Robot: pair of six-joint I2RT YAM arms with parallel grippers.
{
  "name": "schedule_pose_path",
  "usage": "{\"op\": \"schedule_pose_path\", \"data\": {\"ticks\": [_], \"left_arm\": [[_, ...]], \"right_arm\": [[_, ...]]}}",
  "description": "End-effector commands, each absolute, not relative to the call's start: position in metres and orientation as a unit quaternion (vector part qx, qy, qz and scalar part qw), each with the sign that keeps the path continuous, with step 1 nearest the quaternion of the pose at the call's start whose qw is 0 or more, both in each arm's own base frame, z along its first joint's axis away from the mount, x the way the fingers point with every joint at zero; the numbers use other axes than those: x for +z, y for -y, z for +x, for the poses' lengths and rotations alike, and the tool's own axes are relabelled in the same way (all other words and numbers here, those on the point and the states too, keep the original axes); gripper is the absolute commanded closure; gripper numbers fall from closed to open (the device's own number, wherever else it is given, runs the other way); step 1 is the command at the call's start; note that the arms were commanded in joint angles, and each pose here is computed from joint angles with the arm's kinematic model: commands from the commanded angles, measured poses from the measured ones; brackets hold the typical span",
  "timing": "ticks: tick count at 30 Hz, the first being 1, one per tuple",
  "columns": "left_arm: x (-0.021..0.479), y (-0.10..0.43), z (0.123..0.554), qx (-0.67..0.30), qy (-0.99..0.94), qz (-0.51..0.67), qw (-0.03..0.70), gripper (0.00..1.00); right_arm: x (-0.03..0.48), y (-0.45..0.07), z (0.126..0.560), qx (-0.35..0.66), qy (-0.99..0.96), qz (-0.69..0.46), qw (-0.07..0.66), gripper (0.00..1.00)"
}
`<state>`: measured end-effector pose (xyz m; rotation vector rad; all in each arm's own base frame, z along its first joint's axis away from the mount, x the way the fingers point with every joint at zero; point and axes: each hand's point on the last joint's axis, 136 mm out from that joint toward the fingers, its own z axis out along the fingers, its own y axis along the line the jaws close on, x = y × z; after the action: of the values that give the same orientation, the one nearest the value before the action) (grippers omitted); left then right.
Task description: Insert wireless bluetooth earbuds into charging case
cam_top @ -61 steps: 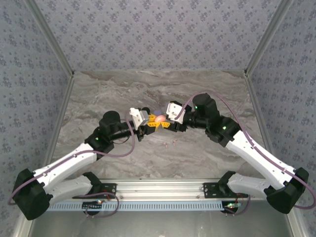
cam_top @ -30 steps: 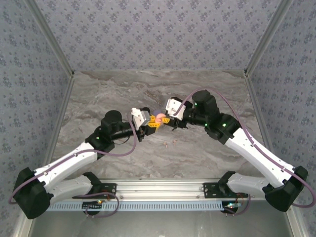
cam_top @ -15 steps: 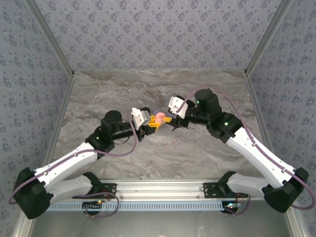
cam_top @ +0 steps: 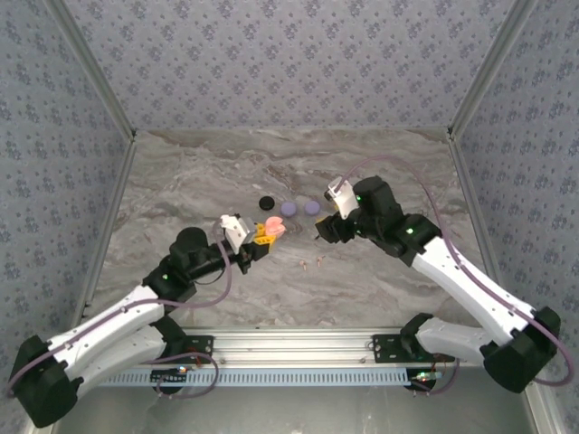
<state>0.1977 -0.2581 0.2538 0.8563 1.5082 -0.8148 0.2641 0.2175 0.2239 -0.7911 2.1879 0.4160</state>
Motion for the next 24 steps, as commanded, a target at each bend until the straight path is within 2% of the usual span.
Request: {"op": "schedule_pose_path", "data": {"ticks": [1,12,24], "left_arm": [[0.271,0.25,0.196,-0.355,-0.633,0.34,0.598,1.0],[0.275,0.245,0.192,-0.35,-0.63,0.338,0.605,1.0],[0.274,0.241,0.193,-0.341,-0.632,0.337,0.609,1.0]], "right_arm": [[0.169,-0.206,0.253,0.151,-0.928,-0.207,0.271,0.42],[0.08,-0.212,0.256,0.046,-0.978,-0.16,0.127,0.5],[0.037,-0.236,0.256,0.048,-0.983,-0.166,0.059,0.56]]}}
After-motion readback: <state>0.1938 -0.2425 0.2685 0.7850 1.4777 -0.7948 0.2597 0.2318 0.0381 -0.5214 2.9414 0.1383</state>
